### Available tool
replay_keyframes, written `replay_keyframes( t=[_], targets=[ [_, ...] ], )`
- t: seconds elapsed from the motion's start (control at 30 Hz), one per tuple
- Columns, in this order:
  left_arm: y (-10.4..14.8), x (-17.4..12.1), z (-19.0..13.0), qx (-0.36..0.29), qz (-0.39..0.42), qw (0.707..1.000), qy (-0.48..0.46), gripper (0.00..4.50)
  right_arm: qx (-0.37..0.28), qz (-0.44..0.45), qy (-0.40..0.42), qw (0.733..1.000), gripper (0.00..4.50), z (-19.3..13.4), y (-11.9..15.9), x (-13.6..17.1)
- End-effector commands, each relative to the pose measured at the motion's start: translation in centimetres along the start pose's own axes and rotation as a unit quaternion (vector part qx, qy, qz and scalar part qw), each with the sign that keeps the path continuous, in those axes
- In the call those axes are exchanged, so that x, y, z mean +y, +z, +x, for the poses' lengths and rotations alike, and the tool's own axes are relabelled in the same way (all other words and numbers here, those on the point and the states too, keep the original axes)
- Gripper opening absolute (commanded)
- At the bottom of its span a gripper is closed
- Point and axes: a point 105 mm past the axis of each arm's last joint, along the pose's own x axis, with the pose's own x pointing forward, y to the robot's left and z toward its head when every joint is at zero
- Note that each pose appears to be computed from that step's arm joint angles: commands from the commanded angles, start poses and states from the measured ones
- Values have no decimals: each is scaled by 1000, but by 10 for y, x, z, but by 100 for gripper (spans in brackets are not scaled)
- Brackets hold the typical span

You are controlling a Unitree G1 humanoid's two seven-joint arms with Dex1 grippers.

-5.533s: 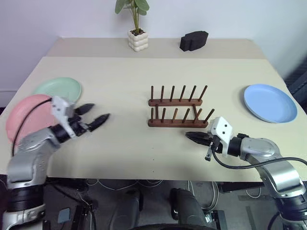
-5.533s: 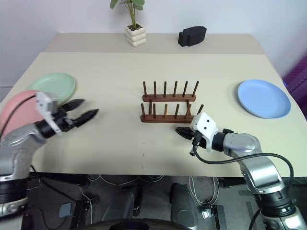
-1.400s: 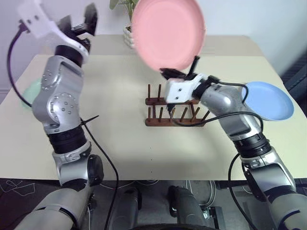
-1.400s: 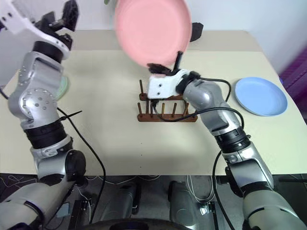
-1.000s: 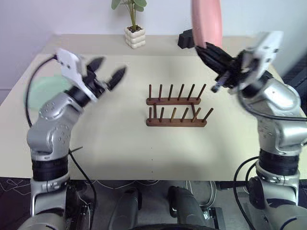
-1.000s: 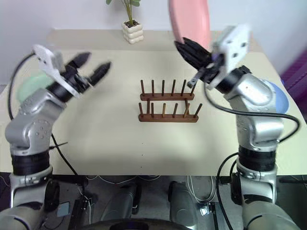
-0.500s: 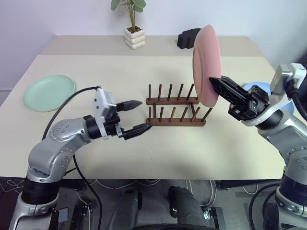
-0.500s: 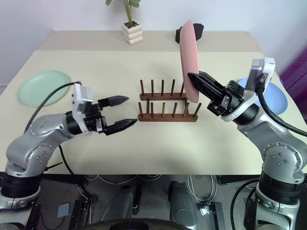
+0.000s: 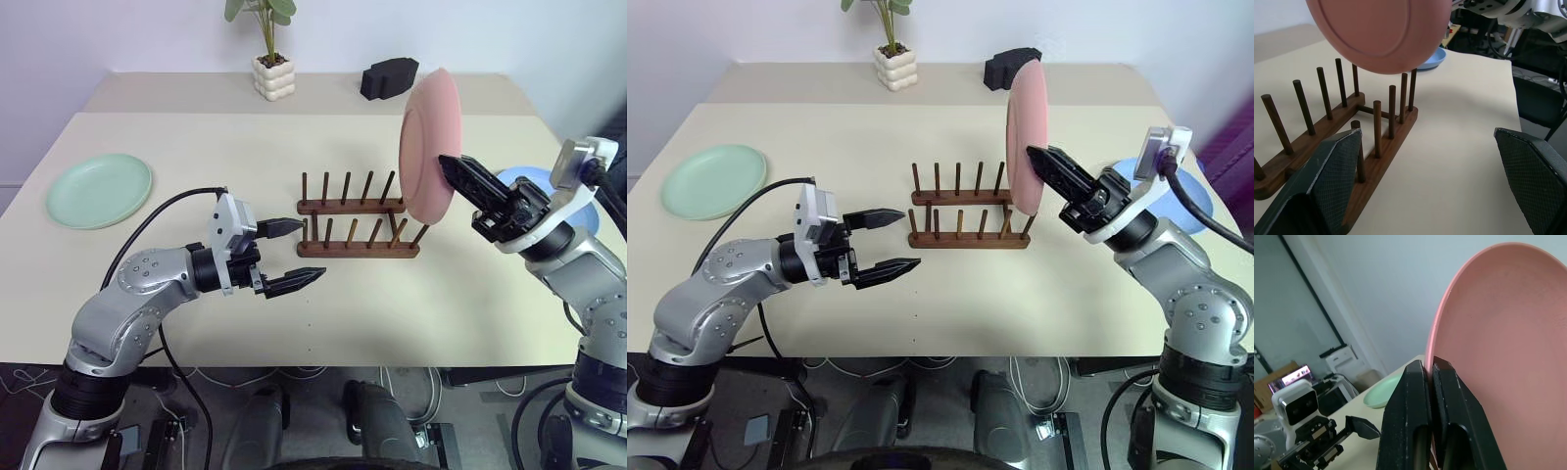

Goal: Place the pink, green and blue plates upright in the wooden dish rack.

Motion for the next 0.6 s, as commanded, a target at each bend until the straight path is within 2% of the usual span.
replay_keyframes(
  t=[0.03, 0.3, 0.43, 0.6],
  targets=[
    [7, -10, 3, -10, 15, 1000, -15, 445, -28, -3, 13, 1000, 0, -3, 15, 3],
    [7, -11, 4, -11, 14, 1000, -16, 445, -30, 19, 11, 999, 0, -5, 13, -3],
    [7, -10, 6, -13, 16, 1000, -15, 450, -29, 23, 7, 999, 136, -5, 11, -6],
    [7, -11, 8, -16, 16, 1000, -17, 450, -33, 3, -22, 999, 399, -6, 13, -14]
  ],
)
